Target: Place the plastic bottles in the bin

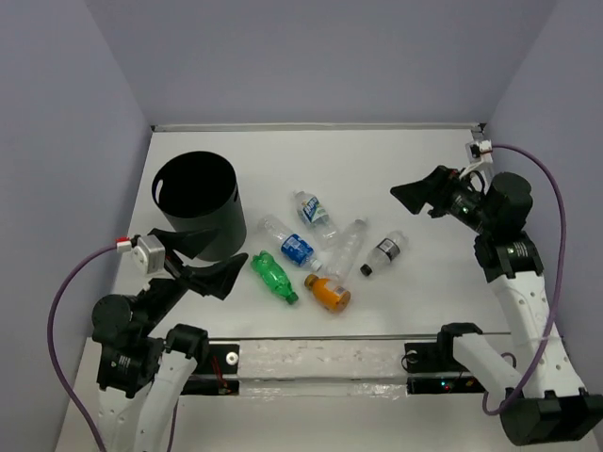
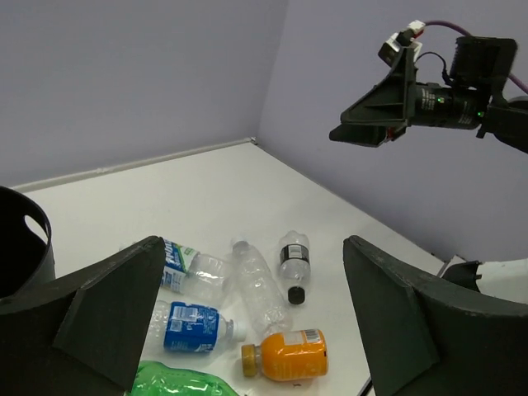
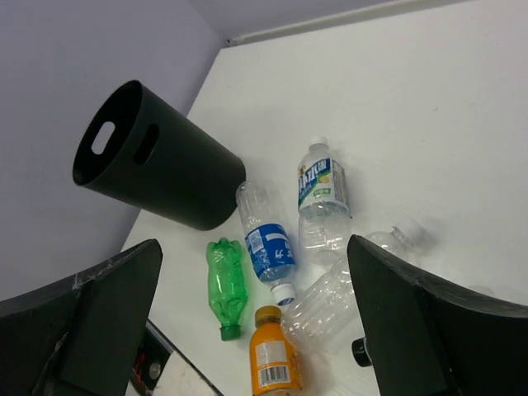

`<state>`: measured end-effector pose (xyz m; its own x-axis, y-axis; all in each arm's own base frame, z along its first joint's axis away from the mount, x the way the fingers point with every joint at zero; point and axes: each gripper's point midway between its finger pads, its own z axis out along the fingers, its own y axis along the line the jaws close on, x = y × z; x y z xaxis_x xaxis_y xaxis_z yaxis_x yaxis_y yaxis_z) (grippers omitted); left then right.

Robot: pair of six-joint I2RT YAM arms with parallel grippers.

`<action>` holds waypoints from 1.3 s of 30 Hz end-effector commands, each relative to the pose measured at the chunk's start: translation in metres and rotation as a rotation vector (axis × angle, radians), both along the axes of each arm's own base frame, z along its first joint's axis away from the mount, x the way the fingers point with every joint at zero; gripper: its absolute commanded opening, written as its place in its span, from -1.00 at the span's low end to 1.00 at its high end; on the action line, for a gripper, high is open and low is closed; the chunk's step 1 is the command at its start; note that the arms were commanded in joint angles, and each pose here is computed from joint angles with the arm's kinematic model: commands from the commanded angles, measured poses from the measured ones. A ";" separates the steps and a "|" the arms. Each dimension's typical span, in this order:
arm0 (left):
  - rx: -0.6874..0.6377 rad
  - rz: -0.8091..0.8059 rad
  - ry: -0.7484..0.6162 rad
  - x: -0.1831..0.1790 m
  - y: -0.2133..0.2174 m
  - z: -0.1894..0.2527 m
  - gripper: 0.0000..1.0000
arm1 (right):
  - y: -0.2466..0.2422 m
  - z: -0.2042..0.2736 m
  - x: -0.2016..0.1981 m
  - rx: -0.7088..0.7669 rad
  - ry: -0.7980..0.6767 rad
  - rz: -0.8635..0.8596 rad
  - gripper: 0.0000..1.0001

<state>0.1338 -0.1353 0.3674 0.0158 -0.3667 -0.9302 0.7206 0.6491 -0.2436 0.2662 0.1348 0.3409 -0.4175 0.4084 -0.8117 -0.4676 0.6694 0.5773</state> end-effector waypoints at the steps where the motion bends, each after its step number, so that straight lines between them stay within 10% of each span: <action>1: 0.013 -0.001 -0.058 -0.005 0.001 0.001 0.98 | 0.008 -0.003 0.024 -0.040 0.004 -0.001 0.98; 21: 0.013 -0.046 -0.006 0.005 -0.009 -0.022 0.98 | 0.123 -0.170 0.134 -0.854 0.248 -0.012 0.99; 39: -0.045 0.148 0.026 0.024 0.019 -0.015 0.98 | 0.200 -0.242 0.154 -0.938 0.291 0.216 0.92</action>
